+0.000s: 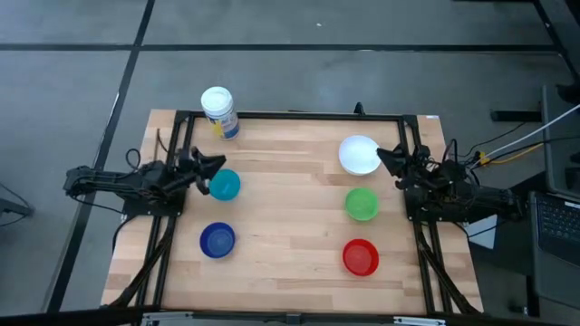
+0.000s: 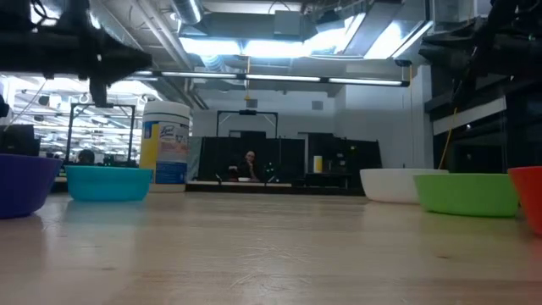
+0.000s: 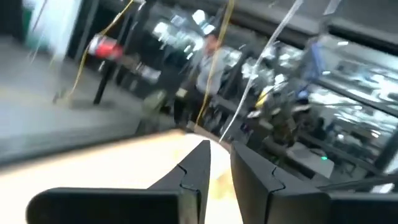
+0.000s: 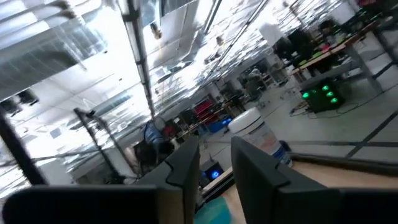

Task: Nest bowls inside each other
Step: Stack the green bowl on top of the white bowl

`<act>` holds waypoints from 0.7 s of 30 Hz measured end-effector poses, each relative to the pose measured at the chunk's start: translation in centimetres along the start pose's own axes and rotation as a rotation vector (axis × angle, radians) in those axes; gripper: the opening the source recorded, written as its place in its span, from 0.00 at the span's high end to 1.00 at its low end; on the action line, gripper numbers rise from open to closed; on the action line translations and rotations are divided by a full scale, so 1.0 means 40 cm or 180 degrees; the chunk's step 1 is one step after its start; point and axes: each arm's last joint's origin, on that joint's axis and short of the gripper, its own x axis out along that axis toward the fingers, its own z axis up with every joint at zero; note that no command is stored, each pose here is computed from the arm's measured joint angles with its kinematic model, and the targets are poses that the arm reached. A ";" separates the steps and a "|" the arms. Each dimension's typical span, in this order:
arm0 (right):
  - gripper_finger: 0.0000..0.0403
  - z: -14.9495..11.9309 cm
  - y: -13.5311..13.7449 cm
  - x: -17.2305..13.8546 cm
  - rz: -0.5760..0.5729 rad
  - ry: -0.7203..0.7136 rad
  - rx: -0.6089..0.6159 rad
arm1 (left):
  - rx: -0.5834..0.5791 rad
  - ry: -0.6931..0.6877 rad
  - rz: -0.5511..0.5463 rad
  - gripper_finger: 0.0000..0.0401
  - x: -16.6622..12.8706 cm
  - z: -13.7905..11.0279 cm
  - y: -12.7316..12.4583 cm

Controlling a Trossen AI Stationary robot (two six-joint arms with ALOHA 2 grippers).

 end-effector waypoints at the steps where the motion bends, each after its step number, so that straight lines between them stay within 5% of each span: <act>1: 0.77 0.013 0.006 0.004 -0.0068 -0.0062 -0.0060 | -0.0114 0.0068 0.0072 0.86 0.002 -0.006 0.004; 5: 0.76 0.109 0.068 0.033 0.0005 -0.0280 -0.0350 | -0.0401 -0.0012 -0.0030 0.84 0.011 0.048 -0.023; 9: 0.73 0.194 0.138 0.103 -0.0066 -0.0009 -0.0686 | -0.0162 -0.0193 -0.0060 0.78 0.034 0.170 -0.083; 12: 0.70 0.204 0.155 0.179 -0.0508 0.0821 -0.0993 | 0.0193 0.0030 0.0039 0.74 0.067 0.252 -0.133; 17: 0.68 0.176 0.144 0.256 -0.1059 0.2579 -0.1024 | 0.0674 0.1121 0.0462 0.70 0.154 0.287 -0.183; 21: 0.67 0.157 0.134 0.254 -0.1317 0.3457 -0.0994 | 0.0710 0.1487 0.0262 0.71 0.224 0.297 -0.214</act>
